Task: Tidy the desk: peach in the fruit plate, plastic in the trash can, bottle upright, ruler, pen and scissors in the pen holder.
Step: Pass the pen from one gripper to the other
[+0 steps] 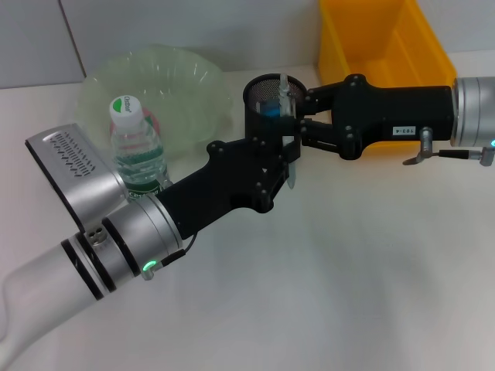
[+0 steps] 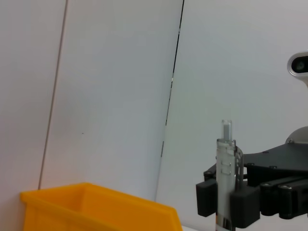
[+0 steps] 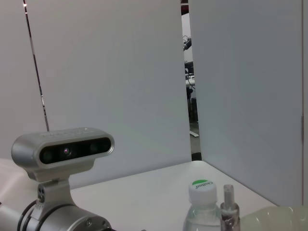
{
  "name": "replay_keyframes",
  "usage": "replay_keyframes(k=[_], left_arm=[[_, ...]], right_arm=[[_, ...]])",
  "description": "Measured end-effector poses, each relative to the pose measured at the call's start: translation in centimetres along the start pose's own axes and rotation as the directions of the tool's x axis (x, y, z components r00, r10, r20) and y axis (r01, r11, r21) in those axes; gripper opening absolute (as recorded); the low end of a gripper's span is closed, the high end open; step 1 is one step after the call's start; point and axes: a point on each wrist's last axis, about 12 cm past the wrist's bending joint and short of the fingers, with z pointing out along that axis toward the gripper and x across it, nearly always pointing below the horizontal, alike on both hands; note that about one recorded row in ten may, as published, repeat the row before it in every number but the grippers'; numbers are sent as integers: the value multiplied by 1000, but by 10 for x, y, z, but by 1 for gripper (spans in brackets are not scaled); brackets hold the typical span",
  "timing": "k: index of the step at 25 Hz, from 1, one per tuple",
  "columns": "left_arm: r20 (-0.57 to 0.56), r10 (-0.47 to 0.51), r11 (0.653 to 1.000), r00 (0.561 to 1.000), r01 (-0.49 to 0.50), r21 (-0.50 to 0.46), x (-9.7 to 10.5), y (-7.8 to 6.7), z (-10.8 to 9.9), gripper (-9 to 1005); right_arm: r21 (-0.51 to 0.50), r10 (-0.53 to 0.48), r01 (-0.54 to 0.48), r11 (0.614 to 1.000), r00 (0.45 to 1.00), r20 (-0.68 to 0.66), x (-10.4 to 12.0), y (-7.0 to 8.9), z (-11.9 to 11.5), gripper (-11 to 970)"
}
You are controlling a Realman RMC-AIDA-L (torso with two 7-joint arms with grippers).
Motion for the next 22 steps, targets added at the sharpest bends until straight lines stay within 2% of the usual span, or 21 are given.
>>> replay_keyframes(k=[4, 9, 14, 22], left_arm=[[0, 0, 1000, 1000, 0, 1, 0, 0, 0, 229], [1, 1, 1000, 1000, -1, 2, 0, 0, 1, 243], [4, 0, 1000, 1000, 0, 5, -1, 0, 1, 258], [12, -18, 1000, 1000, 18, 9, -2, -2, 0, 281]], right_arm=[[-1, 0, 0, 1000, 1000, 1, 0, 0, 1, 291], [-1, -6, 6, 1000, 1000, 2, 0, 0, 1, 179], [-3, -12, 12, 1000, 1000, 4, -1, 0, 0, 134], [-6, -13, 13, 1000, 1000, 4, -1, 1, 0, 137]])
